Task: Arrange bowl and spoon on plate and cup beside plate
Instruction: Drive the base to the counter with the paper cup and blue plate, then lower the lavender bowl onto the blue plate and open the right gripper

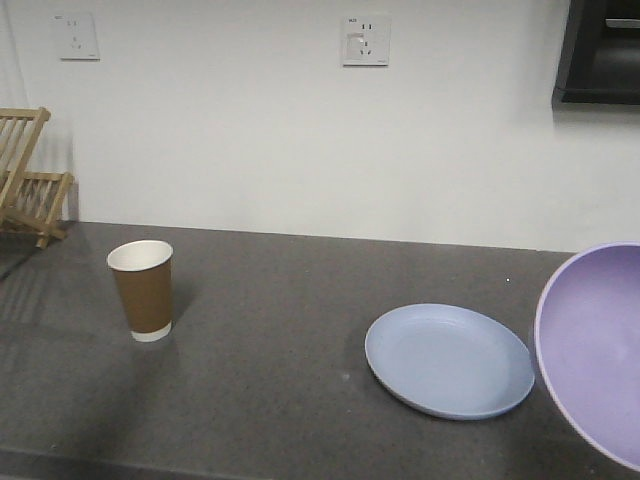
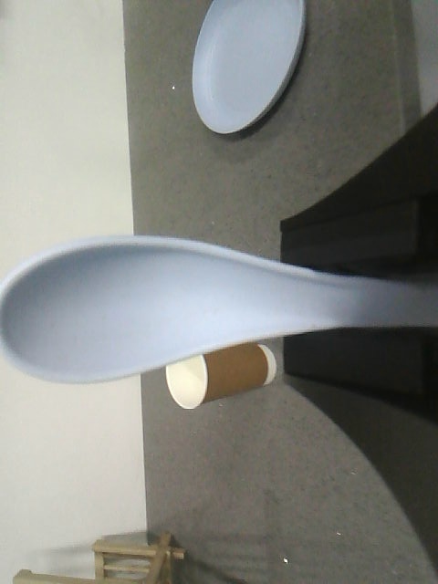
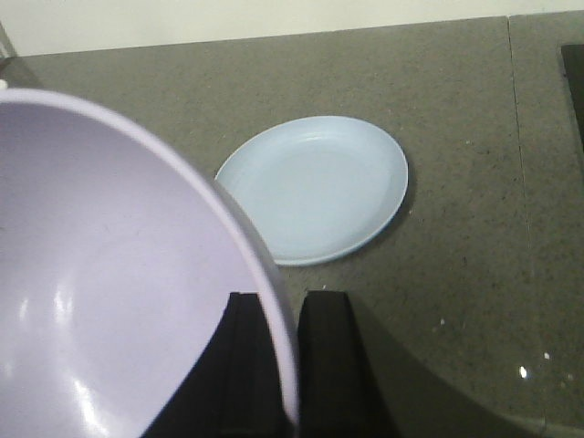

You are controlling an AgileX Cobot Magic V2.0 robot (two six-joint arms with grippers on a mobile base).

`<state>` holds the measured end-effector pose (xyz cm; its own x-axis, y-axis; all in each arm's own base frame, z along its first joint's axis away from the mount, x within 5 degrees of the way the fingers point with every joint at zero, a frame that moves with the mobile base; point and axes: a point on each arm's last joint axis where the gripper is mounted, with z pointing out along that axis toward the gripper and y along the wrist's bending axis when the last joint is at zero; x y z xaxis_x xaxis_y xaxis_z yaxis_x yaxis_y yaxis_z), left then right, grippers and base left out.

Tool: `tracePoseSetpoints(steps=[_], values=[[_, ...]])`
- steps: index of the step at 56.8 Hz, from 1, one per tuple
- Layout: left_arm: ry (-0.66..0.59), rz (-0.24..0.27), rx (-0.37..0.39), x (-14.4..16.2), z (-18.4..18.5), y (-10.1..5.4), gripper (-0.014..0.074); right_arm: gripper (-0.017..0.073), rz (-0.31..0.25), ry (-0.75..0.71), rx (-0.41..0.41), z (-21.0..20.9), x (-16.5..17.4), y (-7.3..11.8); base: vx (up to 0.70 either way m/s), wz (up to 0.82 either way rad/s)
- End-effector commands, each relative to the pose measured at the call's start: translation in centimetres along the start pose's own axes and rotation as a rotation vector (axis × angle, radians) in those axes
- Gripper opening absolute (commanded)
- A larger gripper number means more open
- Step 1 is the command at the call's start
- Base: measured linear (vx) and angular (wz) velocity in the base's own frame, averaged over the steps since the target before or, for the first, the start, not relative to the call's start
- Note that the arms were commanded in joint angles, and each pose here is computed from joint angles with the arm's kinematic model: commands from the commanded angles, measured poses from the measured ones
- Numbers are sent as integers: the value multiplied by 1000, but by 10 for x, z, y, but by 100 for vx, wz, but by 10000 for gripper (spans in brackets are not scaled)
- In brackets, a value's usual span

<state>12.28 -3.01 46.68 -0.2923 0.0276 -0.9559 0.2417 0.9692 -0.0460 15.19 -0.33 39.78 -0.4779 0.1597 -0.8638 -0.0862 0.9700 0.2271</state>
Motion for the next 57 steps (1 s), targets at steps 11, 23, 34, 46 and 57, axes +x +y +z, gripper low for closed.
tracePoseSetpoints(steps=[11,23,34,46,57], values=[[-101,-11,11,-13,-5,-2,-4,-9,4,-101,6,-6,-14,2,39,-13],[-101,-11,11,-13,-5,-2,-4,-9,4,-101,6,-6,-14,2,34,-15],[-101,-11,11,-13,-5,-2,-4,-9,4,-101,6,-6,-14,2,27,-12],[-101,-11,11,-13,-5,-2,-4,-9,3,-101,6,-6,-14,2,18,-8],[-101,-11,11,-13,-5,-2,-4,-9,3,-101,6,-6,-14,2,7,-3]])
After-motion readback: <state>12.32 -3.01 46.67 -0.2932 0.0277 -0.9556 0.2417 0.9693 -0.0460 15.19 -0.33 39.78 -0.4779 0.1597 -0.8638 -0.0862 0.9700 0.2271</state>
